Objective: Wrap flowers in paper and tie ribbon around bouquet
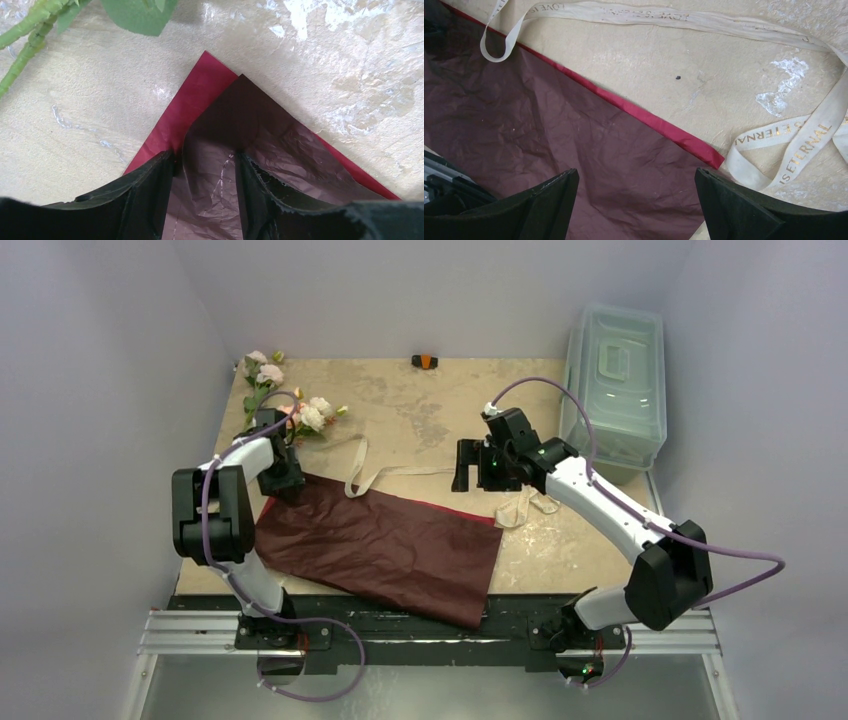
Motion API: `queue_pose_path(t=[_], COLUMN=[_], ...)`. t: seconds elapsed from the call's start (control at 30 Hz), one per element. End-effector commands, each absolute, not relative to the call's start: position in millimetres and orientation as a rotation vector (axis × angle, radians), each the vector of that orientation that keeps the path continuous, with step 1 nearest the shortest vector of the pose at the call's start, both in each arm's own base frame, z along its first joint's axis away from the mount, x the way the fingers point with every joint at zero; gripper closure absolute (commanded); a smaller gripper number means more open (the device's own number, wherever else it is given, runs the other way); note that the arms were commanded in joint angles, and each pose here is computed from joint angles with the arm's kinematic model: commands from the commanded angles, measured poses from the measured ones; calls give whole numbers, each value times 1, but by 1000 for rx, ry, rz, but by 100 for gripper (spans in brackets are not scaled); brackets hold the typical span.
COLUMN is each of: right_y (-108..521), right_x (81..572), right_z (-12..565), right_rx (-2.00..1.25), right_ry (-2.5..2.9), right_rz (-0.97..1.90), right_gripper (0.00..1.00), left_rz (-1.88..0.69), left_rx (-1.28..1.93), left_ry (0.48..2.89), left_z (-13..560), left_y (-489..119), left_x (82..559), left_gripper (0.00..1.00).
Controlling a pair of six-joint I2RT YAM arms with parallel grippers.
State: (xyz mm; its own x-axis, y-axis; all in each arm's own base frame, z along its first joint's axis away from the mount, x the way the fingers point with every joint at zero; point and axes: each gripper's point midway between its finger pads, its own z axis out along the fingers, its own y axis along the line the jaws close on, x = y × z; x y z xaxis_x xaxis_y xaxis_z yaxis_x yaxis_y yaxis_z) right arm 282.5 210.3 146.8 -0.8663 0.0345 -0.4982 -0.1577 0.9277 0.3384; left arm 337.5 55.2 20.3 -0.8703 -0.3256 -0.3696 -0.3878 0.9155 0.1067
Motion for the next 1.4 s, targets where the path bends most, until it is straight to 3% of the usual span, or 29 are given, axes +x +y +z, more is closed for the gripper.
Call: queue_pose_path(t=[0.0, 0.1, 0.23, 0.73, 0.97, 1.37], right_y=[214, 213, 213, 217, 230, 233], right_x=[289, 289, 288, 286, 282, 271], right_z=[163, 162, 165, 206, 245, 390], right_rx=[-118, -116, -103, -115, -208, -227], right_ry=[2535, 2534, 2528, 2421, 2258, 1687], right_rz=[522, 517, 524, 612, 749, 967], right_gripper=[3, 3, 3, 3, 3, 2], left_rz=[241, 224, 175, 218, -46, -509], left_rx=[-549, -538, -554, -607, -703, 31], left_ry=[2733, 2738, 2738, 2413, 2113, 1559], left_z=[21, 18, 19, 184, 270, 483], left_y=[55, 52, 46, 60, 35, -59], left_x=[325, 321, 320, 315, 311, 297], left_gripper=[52, 66, 100, 100, 100, 100])
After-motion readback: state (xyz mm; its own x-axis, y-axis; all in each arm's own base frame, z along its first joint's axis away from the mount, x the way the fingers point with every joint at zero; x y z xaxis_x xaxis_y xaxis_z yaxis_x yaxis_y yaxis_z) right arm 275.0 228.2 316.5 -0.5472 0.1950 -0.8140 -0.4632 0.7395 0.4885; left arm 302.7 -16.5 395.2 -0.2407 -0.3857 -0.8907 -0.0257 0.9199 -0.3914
